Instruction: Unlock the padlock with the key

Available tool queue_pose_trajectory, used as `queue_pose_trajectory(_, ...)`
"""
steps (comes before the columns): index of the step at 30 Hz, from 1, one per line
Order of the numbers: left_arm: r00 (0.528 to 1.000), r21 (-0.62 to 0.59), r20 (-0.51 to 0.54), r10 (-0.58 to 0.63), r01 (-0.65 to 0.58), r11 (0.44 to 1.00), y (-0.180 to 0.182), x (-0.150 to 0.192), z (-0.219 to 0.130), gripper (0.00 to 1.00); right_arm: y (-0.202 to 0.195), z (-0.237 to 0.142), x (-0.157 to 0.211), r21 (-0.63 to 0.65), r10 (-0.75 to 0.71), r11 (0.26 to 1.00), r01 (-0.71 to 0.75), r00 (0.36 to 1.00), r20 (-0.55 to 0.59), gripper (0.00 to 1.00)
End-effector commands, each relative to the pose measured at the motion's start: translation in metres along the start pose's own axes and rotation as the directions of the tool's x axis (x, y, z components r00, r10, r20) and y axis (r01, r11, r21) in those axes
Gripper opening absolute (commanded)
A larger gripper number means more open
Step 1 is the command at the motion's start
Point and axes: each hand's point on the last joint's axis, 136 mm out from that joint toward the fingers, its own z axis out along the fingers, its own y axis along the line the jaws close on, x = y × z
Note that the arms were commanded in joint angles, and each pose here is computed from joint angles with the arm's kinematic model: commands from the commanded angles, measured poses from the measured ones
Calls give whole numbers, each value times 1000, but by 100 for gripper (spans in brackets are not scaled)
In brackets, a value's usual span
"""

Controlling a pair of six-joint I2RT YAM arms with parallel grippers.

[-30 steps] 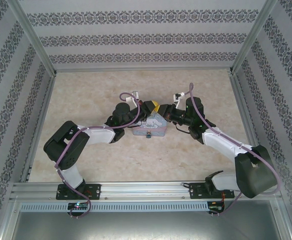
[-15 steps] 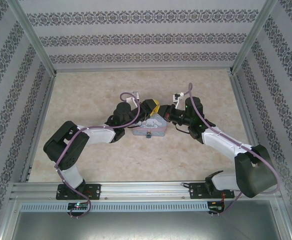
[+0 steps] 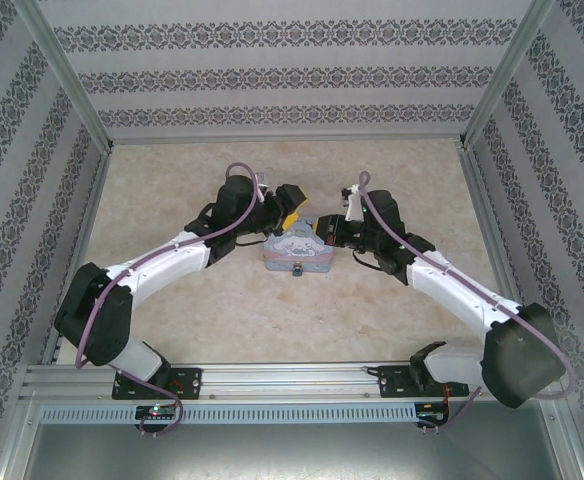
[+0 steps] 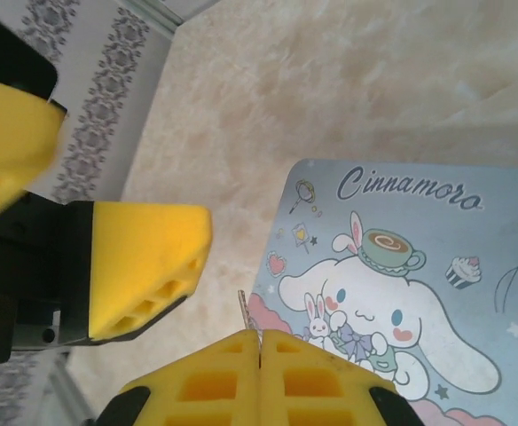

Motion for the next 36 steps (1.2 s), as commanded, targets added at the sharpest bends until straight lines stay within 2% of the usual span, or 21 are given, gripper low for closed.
queue_pose_trajectory(1,991,-149,-97,-91,76,986,34,19,-5,65,-3,-11,-4,174,-252,953,246,968,8,0)
queue_pose_trajectory(7,980,-188,-119,-158,134,973,40,25,-7,58,2,-14,-3,353,-510,806,476,860,4,0)
queue_pose_trajectory(13,975,-177,-110,-193,172,969,40,26,-8,53,18,-14,-3,426,-639,698,576,769,7,0)
queue_pose_trajectory(29,968,-139,-98,-231,217,966,35,18,8,50,37,-1,6,384,-660,697,606,751,12,0)
queue_pose_trajectory(36,967,-133,-99,-233,219,967,33,18,12,41,38,7,9,375,-663,693,616,749,-5,0)
